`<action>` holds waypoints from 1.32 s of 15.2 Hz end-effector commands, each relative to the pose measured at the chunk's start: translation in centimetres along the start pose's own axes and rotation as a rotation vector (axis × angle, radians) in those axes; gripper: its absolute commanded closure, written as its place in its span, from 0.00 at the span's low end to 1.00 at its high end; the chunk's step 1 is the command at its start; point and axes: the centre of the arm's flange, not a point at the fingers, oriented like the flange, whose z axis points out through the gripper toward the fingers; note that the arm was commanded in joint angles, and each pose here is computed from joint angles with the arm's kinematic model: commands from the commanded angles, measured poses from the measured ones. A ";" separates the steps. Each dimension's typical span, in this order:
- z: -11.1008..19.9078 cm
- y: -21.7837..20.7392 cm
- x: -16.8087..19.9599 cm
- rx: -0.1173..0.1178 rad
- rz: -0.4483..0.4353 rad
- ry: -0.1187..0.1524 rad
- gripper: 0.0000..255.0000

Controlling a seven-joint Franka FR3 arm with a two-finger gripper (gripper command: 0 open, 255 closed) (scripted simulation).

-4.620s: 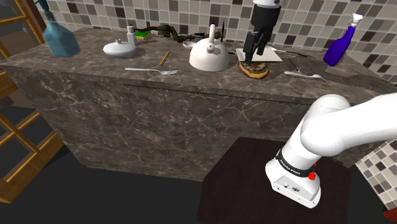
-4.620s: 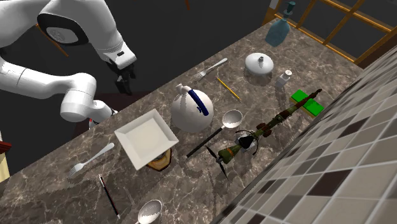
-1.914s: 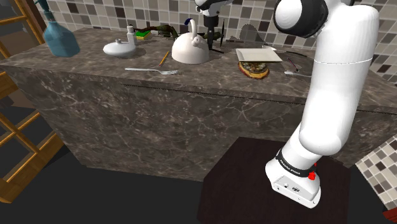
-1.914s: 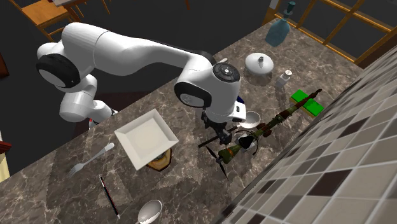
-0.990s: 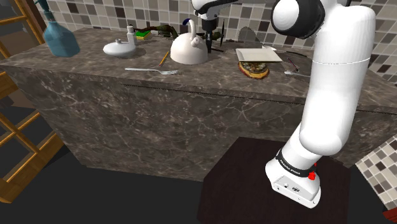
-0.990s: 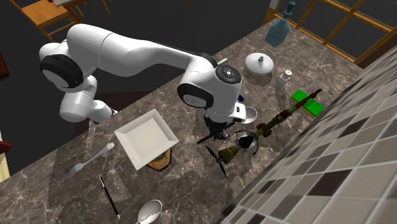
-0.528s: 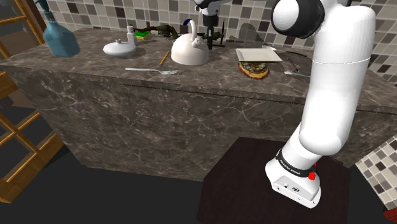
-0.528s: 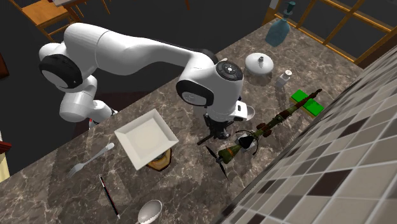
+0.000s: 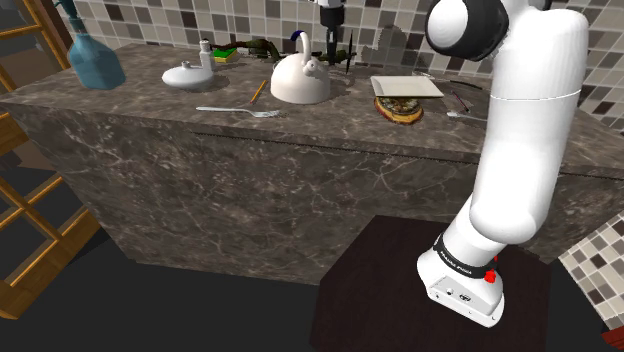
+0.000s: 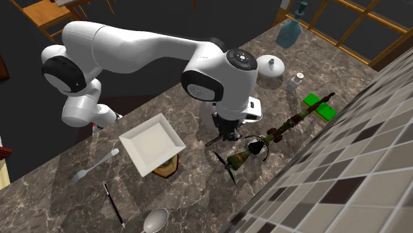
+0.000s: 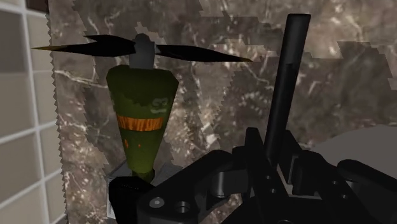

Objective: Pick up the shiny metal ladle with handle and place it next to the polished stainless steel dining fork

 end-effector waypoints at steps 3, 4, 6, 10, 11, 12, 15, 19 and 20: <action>-2.1 0.2 -0.3 0.001 0.000 -0.001 1.00; -2.6 0.3 -0.3 0.001 0.000 -0.001 1.00; -3.6 0.4 -0.4 0.001 0.000 -0.001 1.00; -4.4 0.3 -3.2 0.001 0.000 -0.001 1.00; -4.2 0.3 -4.5 0.001 0.000 -0.001 1.00; -4.1 0.2 -5.8 0.001 0.000 -0.001 1.00; -3.7 0.1 -9.7 0.001 0.000 -0.001 1.00; -3.2 -0.2 -15.0 0.001 0.000 -0.001 1.00; -3.0 -0.2 -16.3 0.001 0.000 -0.001 1.00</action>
